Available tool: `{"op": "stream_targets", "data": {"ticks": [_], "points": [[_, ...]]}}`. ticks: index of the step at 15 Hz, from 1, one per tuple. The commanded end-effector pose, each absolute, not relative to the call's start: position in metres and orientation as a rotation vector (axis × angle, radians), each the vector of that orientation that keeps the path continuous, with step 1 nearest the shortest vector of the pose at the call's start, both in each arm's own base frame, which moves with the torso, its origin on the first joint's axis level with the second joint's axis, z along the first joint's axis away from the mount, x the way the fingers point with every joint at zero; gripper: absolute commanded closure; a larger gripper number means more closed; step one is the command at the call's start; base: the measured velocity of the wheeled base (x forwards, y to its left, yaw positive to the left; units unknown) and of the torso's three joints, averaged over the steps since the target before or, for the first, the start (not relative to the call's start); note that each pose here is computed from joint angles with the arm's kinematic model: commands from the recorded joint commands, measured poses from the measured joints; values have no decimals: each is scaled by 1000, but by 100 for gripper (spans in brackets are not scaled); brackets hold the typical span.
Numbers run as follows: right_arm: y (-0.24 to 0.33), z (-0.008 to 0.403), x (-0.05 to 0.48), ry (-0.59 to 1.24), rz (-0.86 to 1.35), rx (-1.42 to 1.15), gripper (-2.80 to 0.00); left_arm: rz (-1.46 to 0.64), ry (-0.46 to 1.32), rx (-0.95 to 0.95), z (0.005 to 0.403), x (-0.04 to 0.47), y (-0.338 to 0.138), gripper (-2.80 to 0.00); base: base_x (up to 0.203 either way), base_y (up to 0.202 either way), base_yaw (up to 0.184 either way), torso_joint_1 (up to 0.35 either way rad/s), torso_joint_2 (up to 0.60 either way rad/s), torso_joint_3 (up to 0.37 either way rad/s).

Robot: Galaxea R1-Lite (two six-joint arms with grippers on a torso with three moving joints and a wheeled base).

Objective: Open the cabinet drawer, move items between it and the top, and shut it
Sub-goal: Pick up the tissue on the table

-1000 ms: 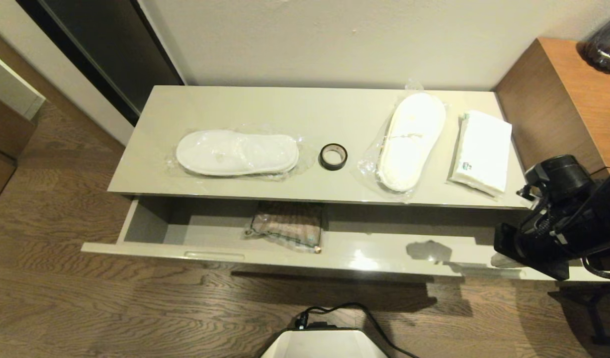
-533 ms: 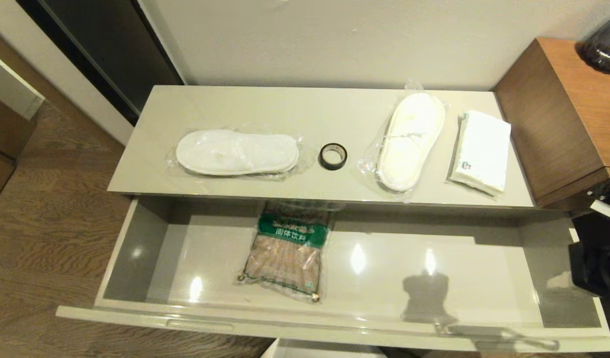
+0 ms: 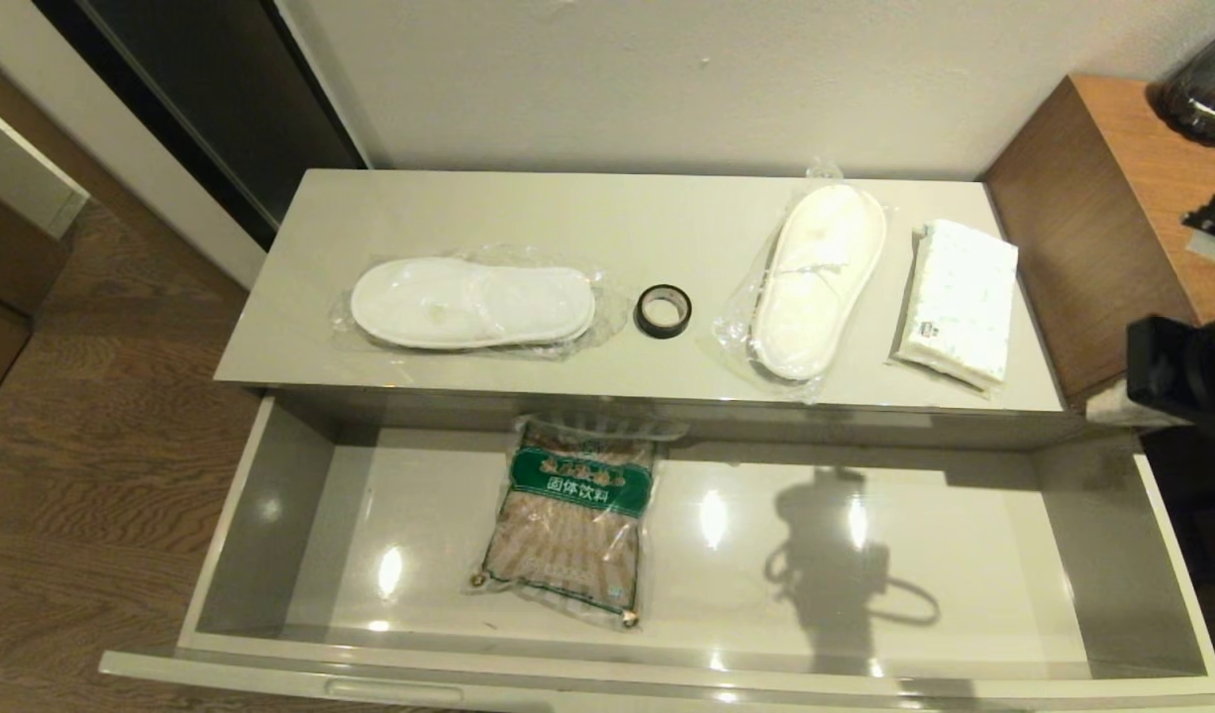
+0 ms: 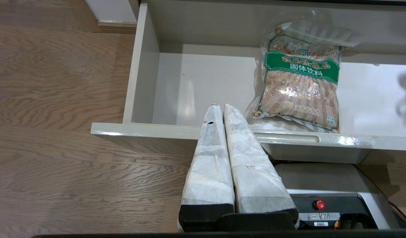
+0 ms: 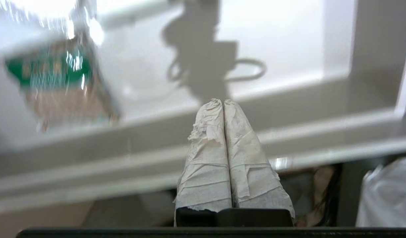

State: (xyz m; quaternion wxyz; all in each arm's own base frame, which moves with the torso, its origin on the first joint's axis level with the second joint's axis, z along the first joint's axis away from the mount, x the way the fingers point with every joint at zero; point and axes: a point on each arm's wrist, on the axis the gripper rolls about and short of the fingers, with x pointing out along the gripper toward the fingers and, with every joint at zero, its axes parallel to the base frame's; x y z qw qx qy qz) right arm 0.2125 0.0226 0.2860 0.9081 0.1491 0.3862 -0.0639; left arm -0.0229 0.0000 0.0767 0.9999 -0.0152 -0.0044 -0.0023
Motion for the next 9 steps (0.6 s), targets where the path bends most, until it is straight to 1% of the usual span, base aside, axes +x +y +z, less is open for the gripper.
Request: {"op": "stream_targets", "data": {"ticks": [1,4,7,8,9], "points": [[33,281,265,816,-174,271,0,-5,-9,-31,77,-23,0,0,0,0,0,0,0,0],[40,279,310,784,-251,231,0,-5,-9,-32,77,-23,0,0,0,0,0,0,0,0],[42,270,341,769,-346,187,0,-5,-9,-31,77,-23,0,0,0,0,0,0,0,0],[43,268,348,761,-358,187,-280,-5,-9,-31,77,-23,0,0,0,0,0,0,0,0],[44,268,353,752,-364,200,-280,-5,-9,-32,77,-23,0,0,0,0,0,0,0,0]]}}
